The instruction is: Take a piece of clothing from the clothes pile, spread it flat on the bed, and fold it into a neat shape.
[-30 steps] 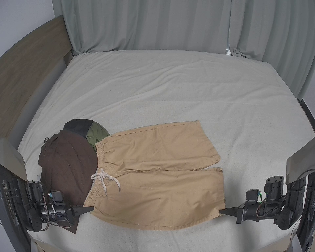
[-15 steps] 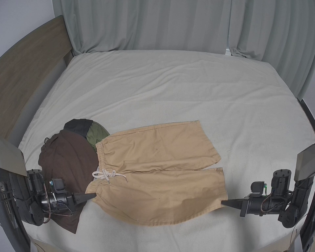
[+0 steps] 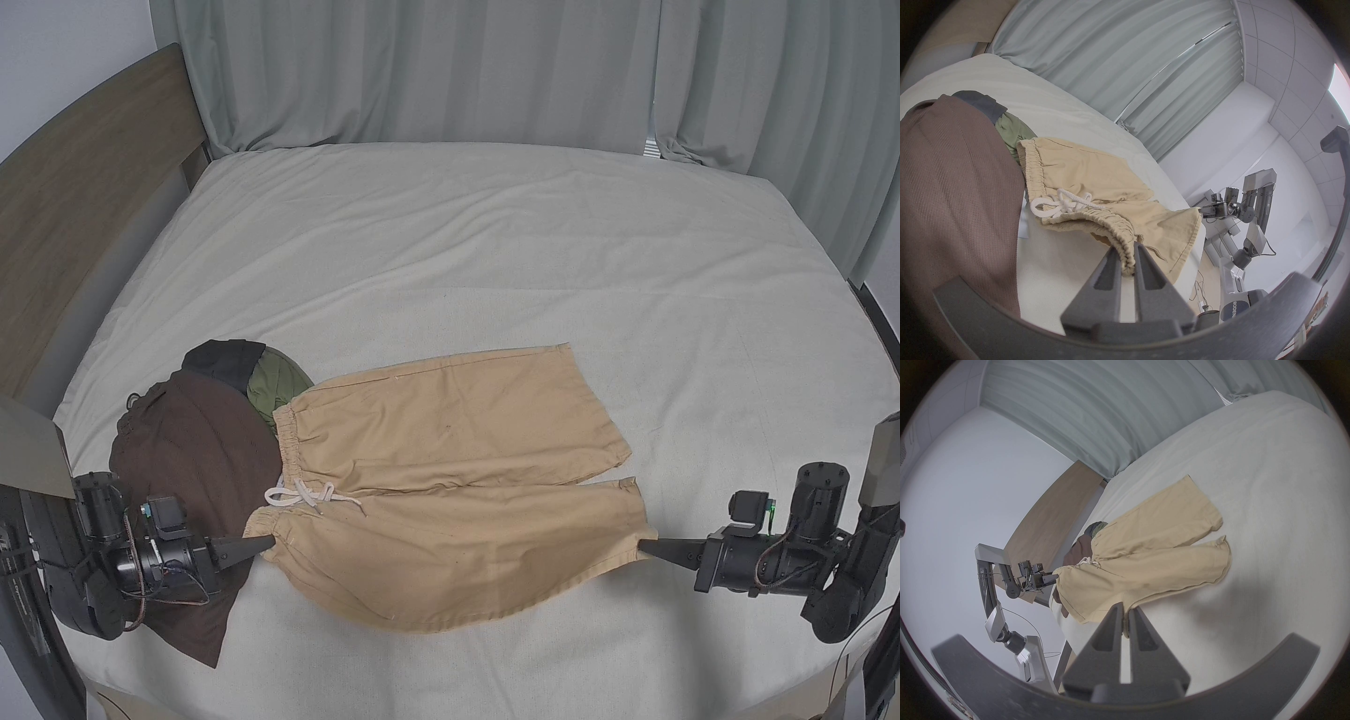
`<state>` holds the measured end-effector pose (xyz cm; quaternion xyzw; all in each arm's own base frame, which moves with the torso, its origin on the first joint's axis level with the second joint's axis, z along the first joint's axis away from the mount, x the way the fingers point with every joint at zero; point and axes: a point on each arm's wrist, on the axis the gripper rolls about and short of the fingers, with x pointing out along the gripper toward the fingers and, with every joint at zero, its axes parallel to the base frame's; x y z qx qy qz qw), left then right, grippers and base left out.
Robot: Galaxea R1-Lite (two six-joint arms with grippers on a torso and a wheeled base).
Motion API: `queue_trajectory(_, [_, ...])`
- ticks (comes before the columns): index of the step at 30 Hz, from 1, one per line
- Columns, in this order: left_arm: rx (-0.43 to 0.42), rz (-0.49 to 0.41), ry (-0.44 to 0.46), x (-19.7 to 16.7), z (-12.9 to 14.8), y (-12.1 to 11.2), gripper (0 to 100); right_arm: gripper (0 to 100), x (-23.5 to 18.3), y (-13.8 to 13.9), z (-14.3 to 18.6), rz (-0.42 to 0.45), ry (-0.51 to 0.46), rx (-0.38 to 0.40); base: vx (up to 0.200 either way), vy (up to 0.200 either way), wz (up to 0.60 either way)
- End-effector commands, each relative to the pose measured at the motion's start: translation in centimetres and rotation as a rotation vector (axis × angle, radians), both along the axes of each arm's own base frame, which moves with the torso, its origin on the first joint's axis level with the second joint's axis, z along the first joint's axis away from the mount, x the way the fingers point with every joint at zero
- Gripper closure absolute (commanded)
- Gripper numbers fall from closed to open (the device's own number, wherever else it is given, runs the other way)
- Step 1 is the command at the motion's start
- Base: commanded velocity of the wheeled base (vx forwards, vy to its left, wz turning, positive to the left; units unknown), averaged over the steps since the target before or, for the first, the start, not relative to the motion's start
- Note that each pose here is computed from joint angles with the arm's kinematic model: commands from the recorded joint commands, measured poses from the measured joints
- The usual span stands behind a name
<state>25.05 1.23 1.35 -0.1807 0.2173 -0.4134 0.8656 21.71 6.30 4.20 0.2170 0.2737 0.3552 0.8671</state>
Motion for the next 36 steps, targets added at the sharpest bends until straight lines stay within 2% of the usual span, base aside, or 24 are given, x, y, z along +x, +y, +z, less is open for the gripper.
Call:
queue_trajectory(1, [-0.002,0.020,-0.007,0.3,0.3,0.0,100,100,0.2,0.0,0.7,-0.002,-0.038,0.008,0.000,0.000,0.00])
queue_trajectory(5, [-0.010,0.066,0.004,0.7,0.8,0.1,100,100,0.4,0.1,1.3,-0.002,-0.071,0.016,0.000,0.000,0.00])
queue_trajectory(17, [-0.024,0.095,0.000,1.0,1.6,0.0,100,100,1.1,0.3,4.1,-0.028,-0.153,0.096,0.000,0.000,0.00])
queue_trajectory(36, [-0.056,0.165,0.019,2.1,2.1,-0.1,100,100,2.4,0.4,6.4,-0.043,-0.240,0.155,0.000,0.000,0.00])
